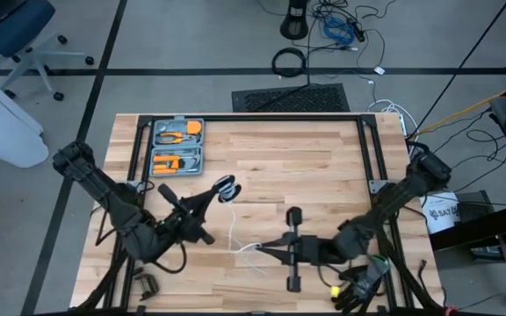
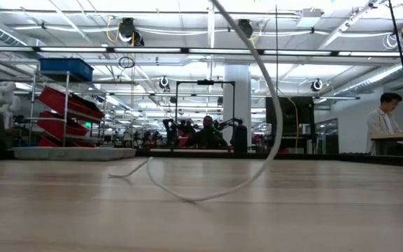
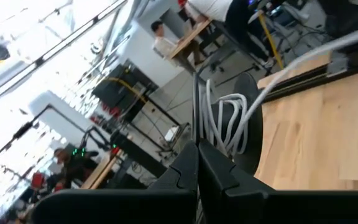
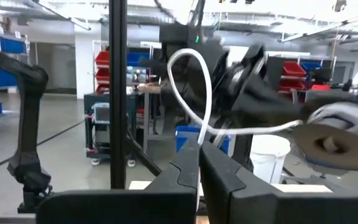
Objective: Coil cords
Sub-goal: Uncoil the white wire from the spool
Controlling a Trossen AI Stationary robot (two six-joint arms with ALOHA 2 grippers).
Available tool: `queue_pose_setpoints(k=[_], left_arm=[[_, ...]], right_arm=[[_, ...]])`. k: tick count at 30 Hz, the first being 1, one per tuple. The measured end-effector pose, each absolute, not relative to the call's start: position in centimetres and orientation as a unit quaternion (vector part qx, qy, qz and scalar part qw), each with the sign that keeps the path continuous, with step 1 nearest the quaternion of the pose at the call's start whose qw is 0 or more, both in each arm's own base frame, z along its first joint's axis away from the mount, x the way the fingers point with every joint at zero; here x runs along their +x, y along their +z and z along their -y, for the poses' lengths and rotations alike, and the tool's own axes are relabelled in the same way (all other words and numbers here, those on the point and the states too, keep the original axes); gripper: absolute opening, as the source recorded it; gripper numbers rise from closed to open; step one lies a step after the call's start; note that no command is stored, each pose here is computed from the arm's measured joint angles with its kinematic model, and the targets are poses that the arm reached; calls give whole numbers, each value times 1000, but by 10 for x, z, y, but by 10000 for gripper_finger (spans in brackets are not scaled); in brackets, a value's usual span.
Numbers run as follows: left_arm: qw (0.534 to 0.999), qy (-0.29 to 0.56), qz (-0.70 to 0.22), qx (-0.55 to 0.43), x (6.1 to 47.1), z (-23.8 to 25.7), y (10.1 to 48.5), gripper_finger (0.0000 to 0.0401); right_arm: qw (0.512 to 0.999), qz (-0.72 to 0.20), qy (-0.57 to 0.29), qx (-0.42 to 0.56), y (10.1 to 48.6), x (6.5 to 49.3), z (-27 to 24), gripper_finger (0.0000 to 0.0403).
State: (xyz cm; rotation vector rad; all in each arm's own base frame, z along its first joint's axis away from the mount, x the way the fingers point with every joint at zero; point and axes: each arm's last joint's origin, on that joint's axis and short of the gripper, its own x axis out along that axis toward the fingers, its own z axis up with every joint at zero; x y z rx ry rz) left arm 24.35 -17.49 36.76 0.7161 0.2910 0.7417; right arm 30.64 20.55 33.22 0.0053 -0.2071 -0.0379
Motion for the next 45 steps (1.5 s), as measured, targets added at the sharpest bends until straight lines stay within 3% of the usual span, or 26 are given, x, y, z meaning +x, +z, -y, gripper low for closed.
queue_pose_setpoints(k=[14,33,45], left_arm=[[888,350,-100,281,243,176,378,1],[919,274,-64,277,209,213,393,1],[940,262,-50,212,179,218,407,1]], right_arm=[[998,30,-48,7,285,348,-184,0],[976,-136,-169,-35,244,342,-174,1],[955,-242,-168,-32,218,311,-193,91]])
